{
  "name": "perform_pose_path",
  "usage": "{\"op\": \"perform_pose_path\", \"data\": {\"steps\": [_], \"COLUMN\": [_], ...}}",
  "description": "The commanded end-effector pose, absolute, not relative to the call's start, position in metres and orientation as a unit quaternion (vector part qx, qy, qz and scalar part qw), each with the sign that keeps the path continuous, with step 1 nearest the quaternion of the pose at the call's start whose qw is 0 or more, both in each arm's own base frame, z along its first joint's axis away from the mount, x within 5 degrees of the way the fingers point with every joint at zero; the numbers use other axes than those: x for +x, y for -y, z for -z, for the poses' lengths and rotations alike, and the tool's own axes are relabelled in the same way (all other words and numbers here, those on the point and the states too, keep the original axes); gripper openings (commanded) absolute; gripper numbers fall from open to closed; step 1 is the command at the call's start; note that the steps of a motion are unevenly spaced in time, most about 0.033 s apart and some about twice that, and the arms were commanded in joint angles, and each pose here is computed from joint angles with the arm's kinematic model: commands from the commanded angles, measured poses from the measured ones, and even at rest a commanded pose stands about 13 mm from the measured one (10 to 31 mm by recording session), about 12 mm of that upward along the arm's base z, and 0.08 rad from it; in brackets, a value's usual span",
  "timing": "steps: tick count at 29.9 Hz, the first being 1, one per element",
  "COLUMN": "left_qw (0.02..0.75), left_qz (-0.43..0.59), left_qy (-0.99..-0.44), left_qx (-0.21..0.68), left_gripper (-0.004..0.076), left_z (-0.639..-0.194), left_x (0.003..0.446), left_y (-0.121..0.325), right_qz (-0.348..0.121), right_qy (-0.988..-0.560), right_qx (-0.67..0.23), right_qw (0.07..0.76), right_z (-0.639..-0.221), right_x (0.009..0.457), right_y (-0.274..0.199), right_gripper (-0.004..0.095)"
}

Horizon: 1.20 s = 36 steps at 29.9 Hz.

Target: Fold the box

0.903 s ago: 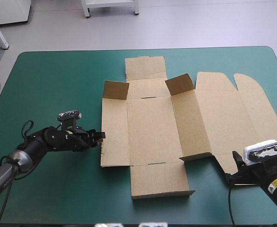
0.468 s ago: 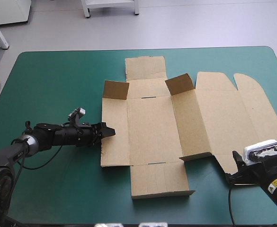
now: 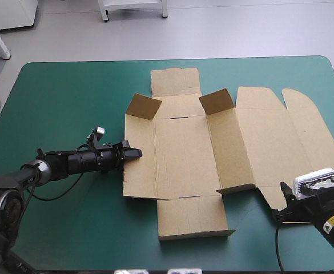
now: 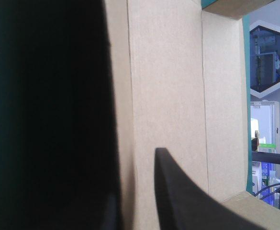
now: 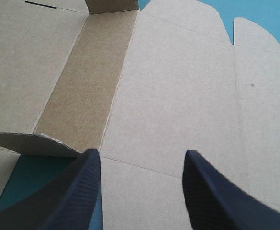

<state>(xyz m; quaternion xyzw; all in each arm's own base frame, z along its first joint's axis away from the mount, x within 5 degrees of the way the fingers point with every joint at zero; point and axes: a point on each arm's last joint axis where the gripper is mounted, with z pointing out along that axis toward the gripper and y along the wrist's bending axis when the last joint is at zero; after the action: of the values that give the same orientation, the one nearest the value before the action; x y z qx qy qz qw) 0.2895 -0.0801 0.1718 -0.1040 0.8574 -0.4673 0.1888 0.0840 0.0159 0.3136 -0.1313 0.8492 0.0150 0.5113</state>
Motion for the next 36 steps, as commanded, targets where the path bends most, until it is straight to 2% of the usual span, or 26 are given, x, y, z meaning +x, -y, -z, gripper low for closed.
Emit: {"op": "perform_pose_path", "data": {"steps": [1, 8, 13, 16, 19, 23, 31, 36], "left_qw": [0.216, 0.222, 0.23, 0.217, 0.201, 0.215, 0.307, 0.373], "left_qz": [0.495, 0.492, 0.519, 0.504, 0.468, 0.422, 0.28, 0.169], "left_qy": [-0.837, -0.839, -0.823, -0.833, -0.852, -0.862, -0.855, -0.838], "left_qx": [-0.088, -0.07, 0.016, 0.069, 0.119, 0.183, 0.311, 0.36], "left_gripper": [-0.0006, -0.0008, -0.0008, -0.0008, -0.0008, -0.0008, -0.0008, -0.0008], "left_z": [-0.189, -0.189, -0.199, -0.207, -0.214, -0.231, -0.287, -0.325], "left_x": [0.292, 0.291, 0.288, 0.291, 0.296, 0.309, 0.345, 0.365], "left_y": [0.086, 0.088, 0.095, 0.096, 0.095, 0.092, 0.082, 0.071], "right_qz": [-0.012, -0.013, -0.013, -0.011, -0.011, -0.011, -0.013, -0.02], "right_qy": [-0.824, -0.824, -0.824, -0.822, -0.822, -0.822, -0.823, -0.824], "right_qx": [-0.135, -0.135, -0.135, -0.135, -0.135, -0.135, -0.135, -0.132], "right_qw": [0.55, 0.55, 0.55, 0.554, 0.554, 0.554, 0.552, 0.55], "right_z": [-0.33, -0.33, -0.33, -0.33, -0.33, -0.33, -0.33, -0.33], "right_x": [0.088, 0.088, 0.088, 0.088, 0.088, 0.088, 0.088, 0.088], "right_y": [-0.017, -0.017, -0.017, -0.017, -0.017, -0.017, -0.017, -0.018], "right_gripper": [0.0489, 0.047, 0.0468, 0.0468, 0.0468, 0.0468, 0.0468, 0.0466]}}
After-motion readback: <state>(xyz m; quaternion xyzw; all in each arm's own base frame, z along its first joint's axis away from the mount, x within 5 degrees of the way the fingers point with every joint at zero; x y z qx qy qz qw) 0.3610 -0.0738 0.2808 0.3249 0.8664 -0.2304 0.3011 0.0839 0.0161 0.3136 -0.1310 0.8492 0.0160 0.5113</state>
